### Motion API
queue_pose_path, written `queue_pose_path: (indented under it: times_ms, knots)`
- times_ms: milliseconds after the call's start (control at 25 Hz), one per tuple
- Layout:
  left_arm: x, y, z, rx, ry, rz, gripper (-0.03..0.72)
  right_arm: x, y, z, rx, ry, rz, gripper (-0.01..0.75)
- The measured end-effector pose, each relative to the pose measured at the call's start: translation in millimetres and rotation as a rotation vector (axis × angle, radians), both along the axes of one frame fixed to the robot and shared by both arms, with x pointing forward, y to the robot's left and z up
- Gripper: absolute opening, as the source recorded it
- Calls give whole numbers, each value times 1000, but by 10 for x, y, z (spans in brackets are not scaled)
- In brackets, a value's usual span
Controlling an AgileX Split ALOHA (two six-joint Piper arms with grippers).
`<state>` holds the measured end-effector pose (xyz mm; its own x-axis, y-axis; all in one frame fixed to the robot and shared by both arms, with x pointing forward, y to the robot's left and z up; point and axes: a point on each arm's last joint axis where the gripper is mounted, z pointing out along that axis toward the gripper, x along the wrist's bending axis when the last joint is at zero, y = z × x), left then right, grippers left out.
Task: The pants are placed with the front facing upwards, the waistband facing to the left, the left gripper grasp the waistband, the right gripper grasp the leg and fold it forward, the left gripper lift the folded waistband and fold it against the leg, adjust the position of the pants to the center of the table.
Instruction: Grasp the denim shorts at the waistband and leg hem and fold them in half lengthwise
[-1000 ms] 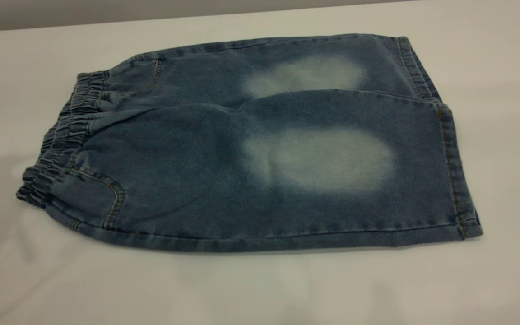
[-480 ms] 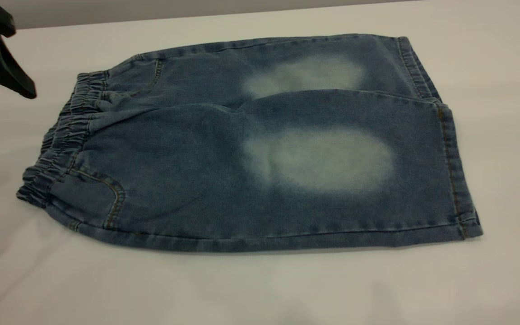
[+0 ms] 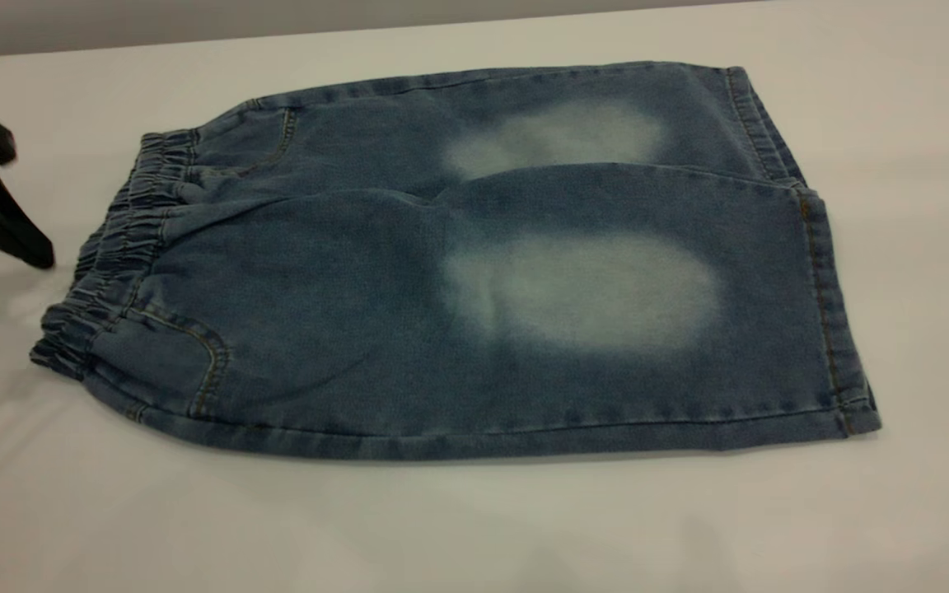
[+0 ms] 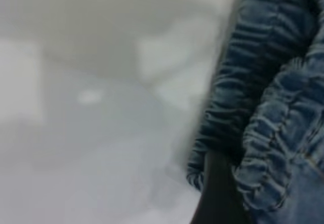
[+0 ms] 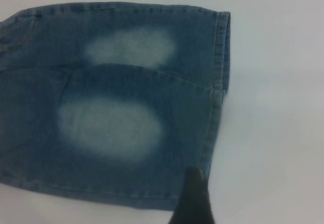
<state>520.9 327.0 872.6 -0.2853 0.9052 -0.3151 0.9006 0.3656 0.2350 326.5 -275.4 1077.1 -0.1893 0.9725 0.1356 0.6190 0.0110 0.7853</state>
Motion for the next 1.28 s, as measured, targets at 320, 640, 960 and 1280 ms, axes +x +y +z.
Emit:
queue_pose_path:
  times_ms: [320,640,960,1280]
  knots:
    - [-42,6,-104,60,24,-166,437,0,0,0,0,0,0,513]
    - [-63,33,-125,105,17,-180,437,0,0,0,2,1,-2,513]
    - [-109,57,-186,137,22,-162,437,1,1,2,9,1,-6,513]
    - [-136,73,-415,142,86,-155,437,1,1,2,10,0,-6,513]
